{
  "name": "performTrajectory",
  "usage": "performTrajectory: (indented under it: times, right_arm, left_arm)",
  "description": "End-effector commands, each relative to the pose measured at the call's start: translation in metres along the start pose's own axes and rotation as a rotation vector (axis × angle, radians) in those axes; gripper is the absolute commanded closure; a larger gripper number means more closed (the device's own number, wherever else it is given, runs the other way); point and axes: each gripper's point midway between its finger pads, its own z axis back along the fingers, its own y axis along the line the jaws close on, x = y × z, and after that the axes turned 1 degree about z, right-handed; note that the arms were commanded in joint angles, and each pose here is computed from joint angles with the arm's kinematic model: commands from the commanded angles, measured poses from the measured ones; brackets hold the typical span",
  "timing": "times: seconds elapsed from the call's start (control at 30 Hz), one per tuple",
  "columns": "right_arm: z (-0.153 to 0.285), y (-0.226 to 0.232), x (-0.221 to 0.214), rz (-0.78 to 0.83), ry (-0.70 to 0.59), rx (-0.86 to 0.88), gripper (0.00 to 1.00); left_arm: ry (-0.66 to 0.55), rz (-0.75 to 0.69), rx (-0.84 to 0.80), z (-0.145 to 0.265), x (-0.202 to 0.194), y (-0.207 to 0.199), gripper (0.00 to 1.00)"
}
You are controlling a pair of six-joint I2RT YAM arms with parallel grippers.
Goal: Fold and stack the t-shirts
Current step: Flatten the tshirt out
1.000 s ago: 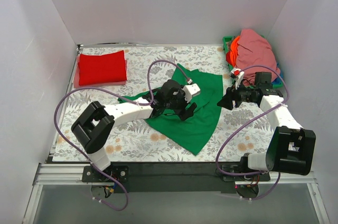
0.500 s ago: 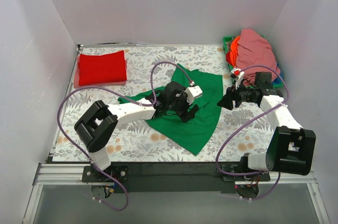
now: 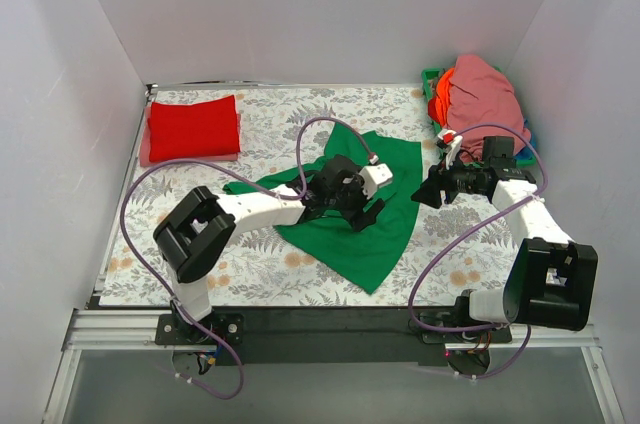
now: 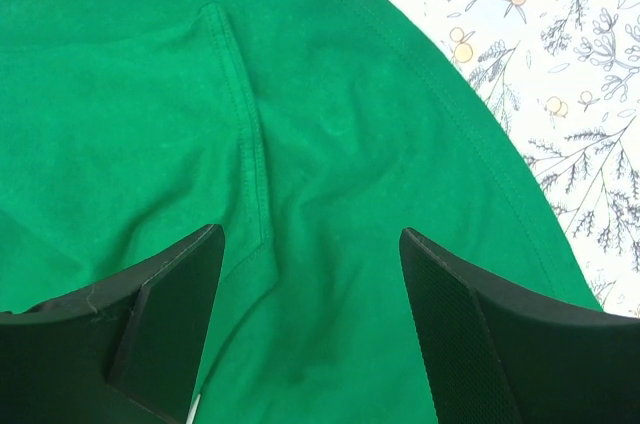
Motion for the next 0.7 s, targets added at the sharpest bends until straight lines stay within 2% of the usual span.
performTrajectory:
  times: [0.0,0.3,0.67]
  right_arm:
    - [0.001,0.000,0.008,0.021,-0.023,0.014,0.38]
    - [0.002,-0.005,0.006,0.008,-0.015,-0.003,0.38]
    - [0.003,-0.008,0.005,-0.008,-0.016,-0.008,0.38]
  left_arm:
    - [-0.055,-0.022,0.012,-0.004,0.027,0.000,0.31]
    - [-0.073,-0.020,0.037,-0.035,0.039,0.008,0.38]
    - [-0.062,-0.067,0.280,-0.071,0.044,0.046,0.47]
